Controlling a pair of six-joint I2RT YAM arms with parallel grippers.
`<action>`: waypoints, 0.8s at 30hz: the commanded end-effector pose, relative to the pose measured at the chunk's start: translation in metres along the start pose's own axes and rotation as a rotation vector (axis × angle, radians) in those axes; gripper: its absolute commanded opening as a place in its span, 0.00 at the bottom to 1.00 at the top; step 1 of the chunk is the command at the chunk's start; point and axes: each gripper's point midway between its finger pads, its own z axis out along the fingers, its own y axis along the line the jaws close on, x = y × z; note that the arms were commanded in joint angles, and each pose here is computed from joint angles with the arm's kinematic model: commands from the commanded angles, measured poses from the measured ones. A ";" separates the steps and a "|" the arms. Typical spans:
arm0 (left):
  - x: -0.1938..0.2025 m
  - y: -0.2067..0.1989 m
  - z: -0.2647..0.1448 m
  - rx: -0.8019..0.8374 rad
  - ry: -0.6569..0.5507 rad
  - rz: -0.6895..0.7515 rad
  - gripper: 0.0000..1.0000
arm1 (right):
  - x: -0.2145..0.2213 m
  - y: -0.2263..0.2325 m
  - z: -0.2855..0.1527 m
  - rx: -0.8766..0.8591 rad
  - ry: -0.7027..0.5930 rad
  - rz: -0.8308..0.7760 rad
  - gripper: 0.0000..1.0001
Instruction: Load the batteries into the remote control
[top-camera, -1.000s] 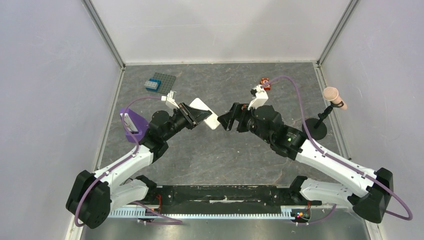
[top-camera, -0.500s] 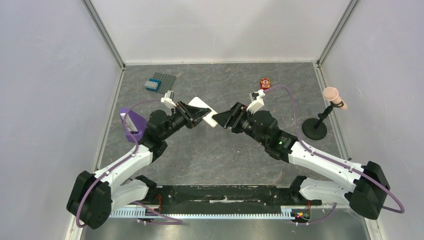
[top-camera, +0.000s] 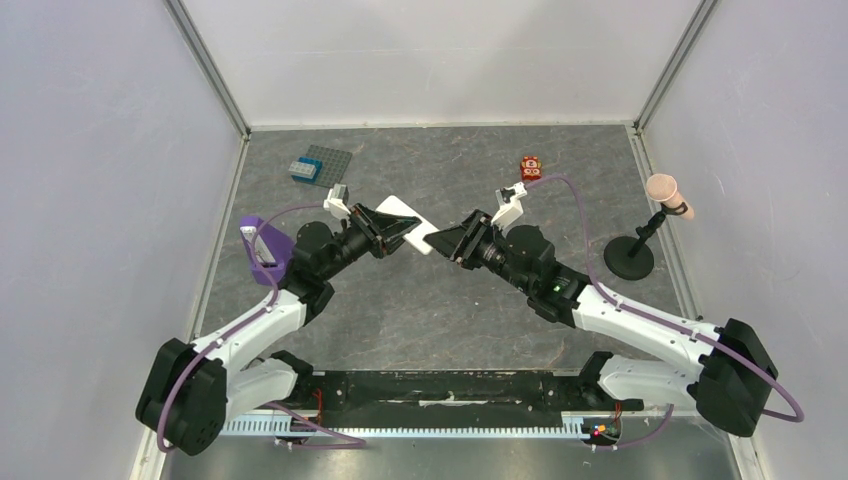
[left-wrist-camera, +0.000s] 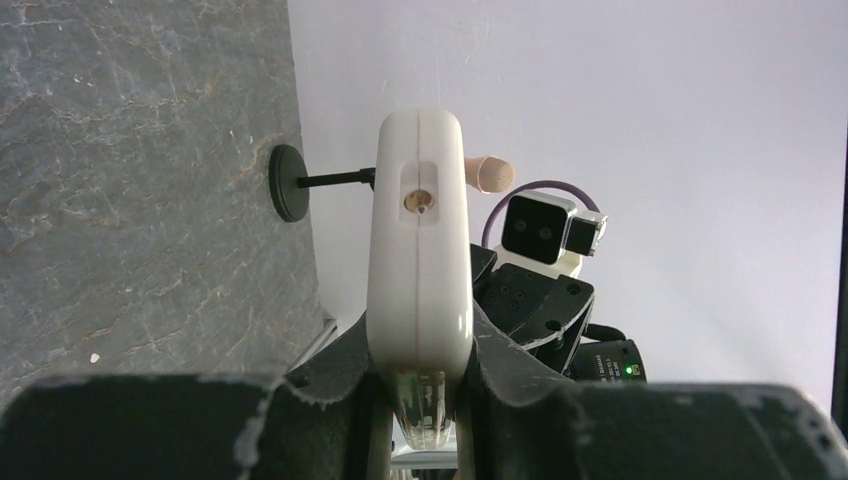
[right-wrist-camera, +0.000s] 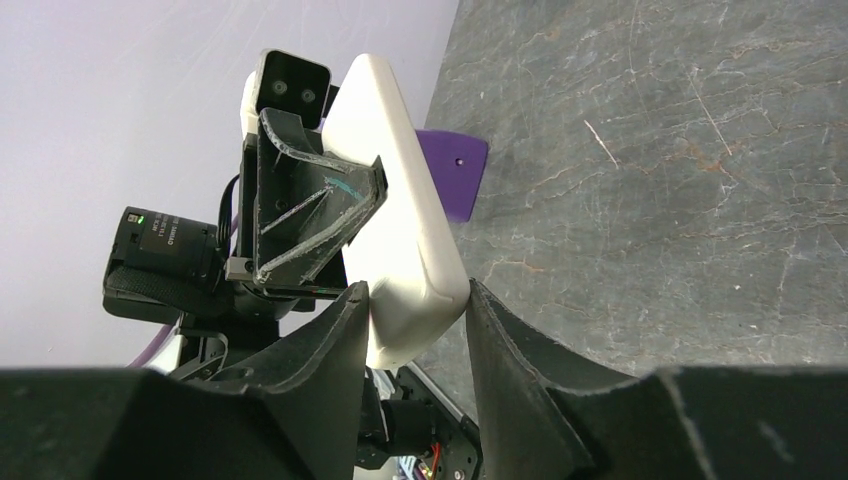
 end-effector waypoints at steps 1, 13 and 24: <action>-0.003 -0.043 -0.003 0.152 0.008 -0.010 0.02 | 0.003 -0.004 0.000 -0.003 0.008 -0.006 0.41; 0.010 -0.064 -0.007 0.235 0.089 0.019 0.02 | 0.013 -0.005 0.022 -0.039 0.027 0.006 0.39; 0.019 -0.073 -0.012 0.277 0.135 0.073 0.02 | 0.020 -0.007 0.032 -0.092 0.027 0.022 0.36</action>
